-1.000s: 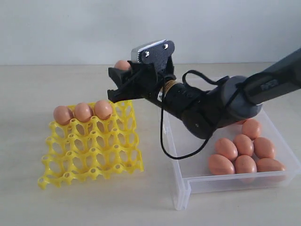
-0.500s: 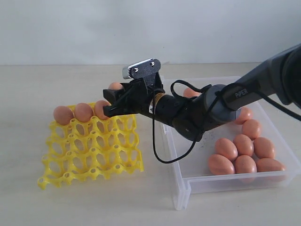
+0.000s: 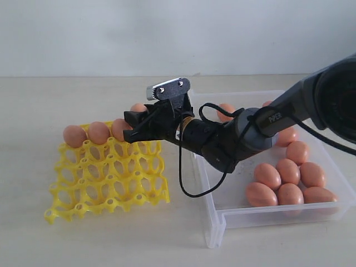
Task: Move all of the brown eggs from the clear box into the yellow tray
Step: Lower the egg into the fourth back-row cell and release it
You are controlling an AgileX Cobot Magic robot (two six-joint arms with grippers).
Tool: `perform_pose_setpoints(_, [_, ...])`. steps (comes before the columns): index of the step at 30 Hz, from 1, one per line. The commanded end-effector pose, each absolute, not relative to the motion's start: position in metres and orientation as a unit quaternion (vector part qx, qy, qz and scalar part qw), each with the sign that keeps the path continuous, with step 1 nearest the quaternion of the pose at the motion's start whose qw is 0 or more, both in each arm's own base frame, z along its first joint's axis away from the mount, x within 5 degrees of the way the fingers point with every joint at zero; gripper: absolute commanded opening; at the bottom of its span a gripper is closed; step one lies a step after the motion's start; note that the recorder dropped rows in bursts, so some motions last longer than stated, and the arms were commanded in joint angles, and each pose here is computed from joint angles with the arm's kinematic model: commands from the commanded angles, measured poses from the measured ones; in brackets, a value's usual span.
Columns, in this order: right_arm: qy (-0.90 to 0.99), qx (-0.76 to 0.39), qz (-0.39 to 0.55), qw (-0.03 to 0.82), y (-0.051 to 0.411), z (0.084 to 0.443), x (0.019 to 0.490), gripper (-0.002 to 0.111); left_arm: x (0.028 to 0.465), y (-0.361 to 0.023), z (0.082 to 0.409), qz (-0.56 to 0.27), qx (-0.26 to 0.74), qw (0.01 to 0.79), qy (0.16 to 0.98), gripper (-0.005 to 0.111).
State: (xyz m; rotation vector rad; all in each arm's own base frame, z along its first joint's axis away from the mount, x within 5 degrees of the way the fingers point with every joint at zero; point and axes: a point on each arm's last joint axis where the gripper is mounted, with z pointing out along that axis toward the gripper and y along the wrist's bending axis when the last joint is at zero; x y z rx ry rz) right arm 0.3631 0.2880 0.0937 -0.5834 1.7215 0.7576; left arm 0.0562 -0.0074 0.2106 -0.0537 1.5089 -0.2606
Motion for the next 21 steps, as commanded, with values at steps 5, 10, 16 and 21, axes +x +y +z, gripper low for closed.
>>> perform_pose_setpoints(5, [0.727, -0.240, 0.321, 0.558, 0.2880, 0.0933, 0.3662, 0.000, 0.0557, -0.0071, 0.2132, -0.125, -0.030, 0.727, 0.675, 0.004])
perform_pose_setpoints(10, [0.739, -0.242, 0.312, 0.546, 0.2871, 0.0900, 0.3661, 0.000, 0.0557, -0.0071, 0.2132, -0.125, -0.030, 0.727, 0.675, 0.004])
perform_pose_setpoints(16, [0.740, -0.243, 0.312, 0.544, 0.2872, 0.0896, 0.3659, 0.020, 0.0557, -0.0071, 0.2132, -0.125, -0.030, 0.727, 0.675, 0.004])
perform_pose_setpoints(21, [0.740, -0.242, 0.312, 0.544, 0.2872, 0.0896, 0.3659, 0.050, 0.0557, -0.0071, 0.2132, -0.125, -0.030, 0.727, 0.675, 0.004])
